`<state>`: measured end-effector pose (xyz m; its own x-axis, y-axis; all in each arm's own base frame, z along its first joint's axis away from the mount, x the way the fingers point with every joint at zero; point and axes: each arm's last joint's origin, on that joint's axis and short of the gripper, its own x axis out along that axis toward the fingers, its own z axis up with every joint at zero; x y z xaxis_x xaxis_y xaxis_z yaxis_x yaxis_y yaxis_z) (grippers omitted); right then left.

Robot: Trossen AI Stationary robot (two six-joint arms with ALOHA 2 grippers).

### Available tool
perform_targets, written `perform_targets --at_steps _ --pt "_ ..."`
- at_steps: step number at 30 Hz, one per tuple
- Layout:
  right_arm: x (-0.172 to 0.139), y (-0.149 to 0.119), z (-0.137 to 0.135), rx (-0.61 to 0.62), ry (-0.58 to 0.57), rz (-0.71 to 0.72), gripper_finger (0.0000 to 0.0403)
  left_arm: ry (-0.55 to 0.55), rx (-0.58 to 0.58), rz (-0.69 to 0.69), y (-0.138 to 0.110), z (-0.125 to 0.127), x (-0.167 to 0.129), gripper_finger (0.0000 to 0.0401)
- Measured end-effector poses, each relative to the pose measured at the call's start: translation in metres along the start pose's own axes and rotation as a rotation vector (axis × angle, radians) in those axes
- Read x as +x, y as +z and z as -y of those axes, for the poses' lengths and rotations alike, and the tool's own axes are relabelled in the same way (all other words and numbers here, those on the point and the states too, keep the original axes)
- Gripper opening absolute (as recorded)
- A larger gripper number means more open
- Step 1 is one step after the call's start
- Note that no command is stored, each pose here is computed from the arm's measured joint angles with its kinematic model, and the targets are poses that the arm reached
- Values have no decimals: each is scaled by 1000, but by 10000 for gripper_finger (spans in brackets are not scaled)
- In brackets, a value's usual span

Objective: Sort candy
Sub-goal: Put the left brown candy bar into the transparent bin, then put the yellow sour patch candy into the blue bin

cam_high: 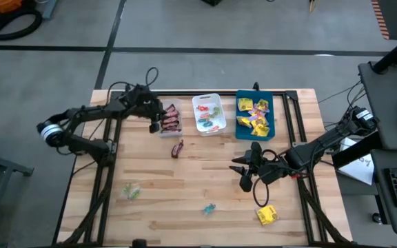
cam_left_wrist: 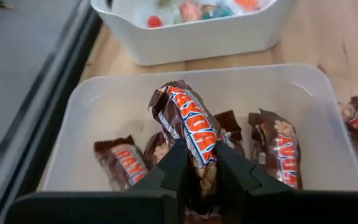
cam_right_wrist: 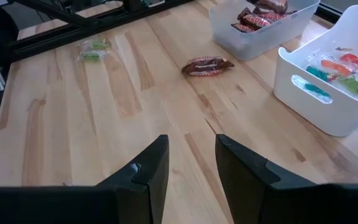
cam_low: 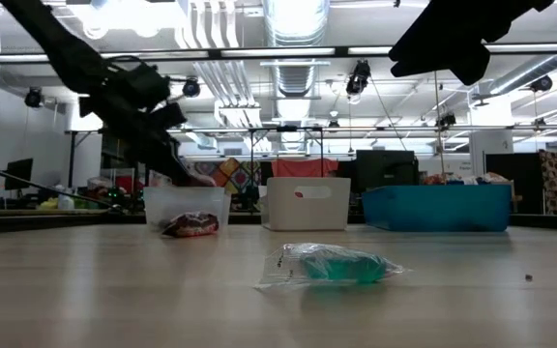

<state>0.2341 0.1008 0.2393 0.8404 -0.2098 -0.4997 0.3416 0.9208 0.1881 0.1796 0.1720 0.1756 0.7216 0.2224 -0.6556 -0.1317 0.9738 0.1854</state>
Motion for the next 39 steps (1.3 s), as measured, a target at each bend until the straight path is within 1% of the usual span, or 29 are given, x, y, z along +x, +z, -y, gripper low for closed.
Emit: perform_targets --at_steps 6,11,15,17,21,24,34,39 --pt "1 -5 2 3 -8 -10 123 -36 -4 -60 1 -13 21 36" --pt "3 -11 6 26 -18 -24 123 -49 -37 -105 -1 -25 33 36" --pt "5 -17 8 39 -28 -36 123 -71 -69 -152 -1 -31 38 47" --pt "5 -17 9 39 -28 -37 123 -58 -82 -182 0 -34 39 55" --pt "5 -17 8 42 -26 -33 123 -44 -95 -229 2 -37 39 74" --pt "5 -17 8 42 -25 -33 123 -42 -105 -233 3 -37 37 91" --pt "5 -17 8 44 -23 -33 123 -49 -125 -260 5 -33 26 163" --pt "5 -15 7 71 -1 -23 123 -59 -128 -272 11 -28 10 177"
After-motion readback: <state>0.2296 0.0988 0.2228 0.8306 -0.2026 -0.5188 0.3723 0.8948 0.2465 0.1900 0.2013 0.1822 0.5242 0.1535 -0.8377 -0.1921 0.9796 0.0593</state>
